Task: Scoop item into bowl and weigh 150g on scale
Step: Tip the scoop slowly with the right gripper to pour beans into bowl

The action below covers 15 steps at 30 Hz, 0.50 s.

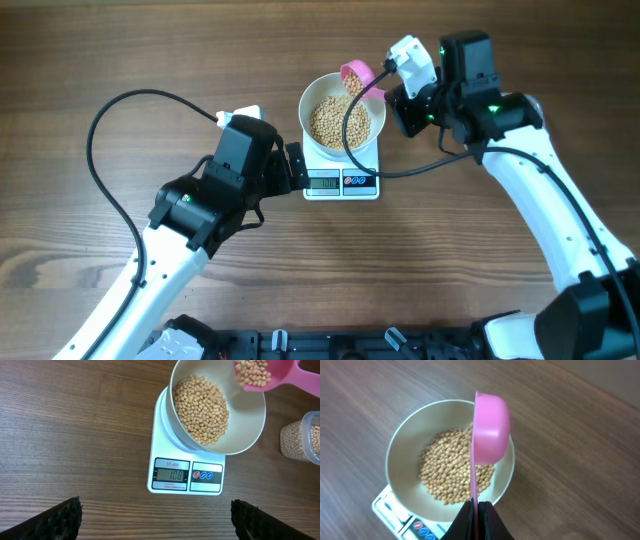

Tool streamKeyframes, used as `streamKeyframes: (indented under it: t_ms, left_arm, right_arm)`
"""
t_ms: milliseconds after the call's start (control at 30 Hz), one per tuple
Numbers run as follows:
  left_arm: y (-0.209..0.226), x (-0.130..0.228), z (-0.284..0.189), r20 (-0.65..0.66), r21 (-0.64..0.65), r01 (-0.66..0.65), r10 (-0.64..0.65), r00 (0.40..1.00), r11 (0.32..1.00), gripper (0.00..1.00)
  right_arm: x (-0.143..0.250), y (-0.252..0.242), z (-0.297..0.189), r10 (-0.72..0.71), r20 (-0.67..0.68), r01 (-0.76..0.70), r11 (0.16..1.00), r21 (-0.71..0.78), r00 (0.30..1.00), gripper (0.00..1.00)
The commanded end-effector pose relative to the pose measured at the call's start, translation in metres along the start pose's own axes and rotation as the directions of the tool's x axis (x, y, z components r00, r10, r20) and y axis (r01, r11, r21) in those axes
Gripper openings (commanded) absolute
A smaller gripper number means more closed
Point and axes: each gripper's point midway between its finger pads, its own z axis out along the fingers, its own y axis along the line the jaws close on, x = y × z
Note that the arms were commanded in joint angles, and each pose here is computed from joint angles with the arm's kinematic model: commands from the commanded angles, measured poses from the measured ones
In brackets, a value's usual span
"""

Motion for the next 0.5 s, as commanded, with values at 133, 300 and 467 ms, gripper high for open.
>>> streamKeyframes:
  t_ms: [133, 300, 467]
  left_arm:
    - [0.0018, -0.0033, -0.0022, 0.015, -0.005, -0.003, 0.004, 1.000, 1.000, 1.00]
    - [0.0018, -0.0033, -0.0022, 0.015, -0.005, -0.004, 0.004, 1.000, 1.000, 1.00]
    - [0.0018, -0.0033, -0.0022, 0.015, -0.005, -0.004, 0.004, 1.000, 1.000, 1.00]
  right_arm:
    - [-0.0135, 0.0217, -0.0082, -0.019, 0.059, 0.025, 0.994, -0.106, 0.998, 0.04]
    - [-0.0113, 0.0163, -0.0076, -0.033, 0.047, 0.037, 0.997, -0.074, 0.998, 0.04]
    - [-0.0115, 0.0161, -0.0076, -0.035, 0.048, 0.038, 0.997, -0.073, 0.998, 0.04]
